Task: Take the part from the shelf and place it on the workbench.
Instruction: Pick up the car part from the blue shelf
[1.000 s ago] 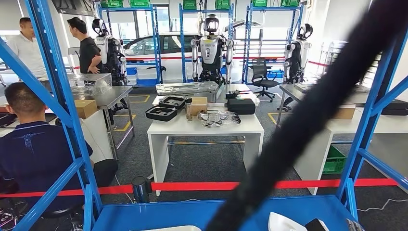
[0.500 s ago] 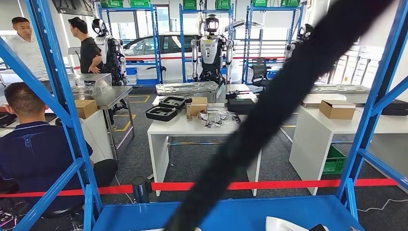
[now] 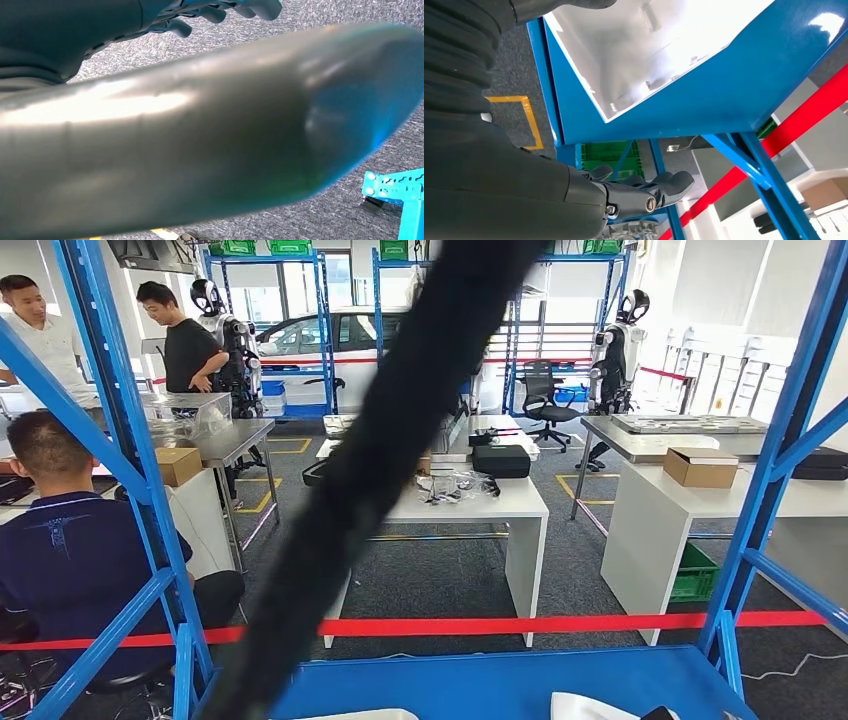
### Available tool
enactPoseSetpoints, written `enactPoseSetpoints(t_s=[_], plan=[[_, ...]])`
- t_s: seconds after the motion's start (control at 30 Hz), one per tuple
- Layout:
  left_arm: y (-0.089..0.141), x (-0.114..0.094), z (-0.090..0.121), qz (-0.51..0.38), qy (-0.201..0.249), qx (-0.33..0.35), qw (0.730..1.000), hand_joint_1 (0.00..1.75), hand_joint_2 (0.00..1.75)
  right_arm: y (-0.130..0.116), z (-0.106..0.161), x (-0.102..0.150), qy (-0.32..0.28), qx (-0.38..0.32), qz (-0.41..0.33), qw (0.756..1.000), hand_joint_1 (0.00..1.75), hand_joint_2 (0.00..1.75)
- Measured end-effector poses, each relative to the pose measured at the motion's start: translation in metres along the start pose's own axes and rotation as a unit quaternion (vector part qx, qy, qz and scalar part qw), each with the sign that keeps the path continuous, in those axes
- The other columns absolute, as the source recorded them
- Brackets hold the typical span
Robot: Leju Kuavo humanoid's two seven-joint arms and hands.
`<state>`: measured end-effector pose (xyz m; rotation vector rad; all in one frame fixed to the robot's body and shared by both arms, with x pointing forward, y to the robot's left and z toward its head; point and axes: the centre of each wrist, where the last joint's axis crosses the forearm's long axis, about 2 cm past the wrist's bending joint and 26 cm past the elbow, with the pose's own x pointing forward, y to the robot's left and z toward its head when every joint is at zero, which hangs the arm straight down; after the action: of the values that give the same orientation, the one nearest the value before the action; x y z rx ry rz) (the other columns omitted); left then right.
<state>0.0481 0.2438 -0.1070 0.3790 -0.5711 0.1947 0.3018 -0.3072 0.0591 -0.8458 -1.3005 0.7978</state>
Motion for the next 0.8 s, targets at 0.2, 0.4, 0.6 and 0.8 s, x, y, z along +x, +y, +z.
enactPoseSetpoints(t_s=[0.2, 0.4, 0.6, 0.8], plan=[[0.000, 0.000, 0.000, 0.000, 0.001, 0.000, 1.000, 0.00, 0.00, -0.003, -0.007, 0.001, -0.011, 0.016, -0.009, 1.000, 0.00, 1.75], [0.000, 0.000, 0.000, 0.000, 0.000, 0.000, 1.000, 0.00, 0.00, -0.003, -0.015, 0.002, -0.021, 0.042, -0.011, 0.999, 0.00, 1.75], [0.000, 0.000, 0.000, 0.000, 0.002, 0.000, 1.000, 0.00, 0.00, 0.001, -0.017, -0.001, -0.023, 0.064, -0.011, 0.998, 0.00, 1.75], [0.000, 0.000, 0.000, 0.000, 0.002, -0.001, 1.000, 0.00, 0.00, 0.003, -0.016, -0.006, -0.017, 0.078, -0.008, 0.997, 0.00, 1.75]])
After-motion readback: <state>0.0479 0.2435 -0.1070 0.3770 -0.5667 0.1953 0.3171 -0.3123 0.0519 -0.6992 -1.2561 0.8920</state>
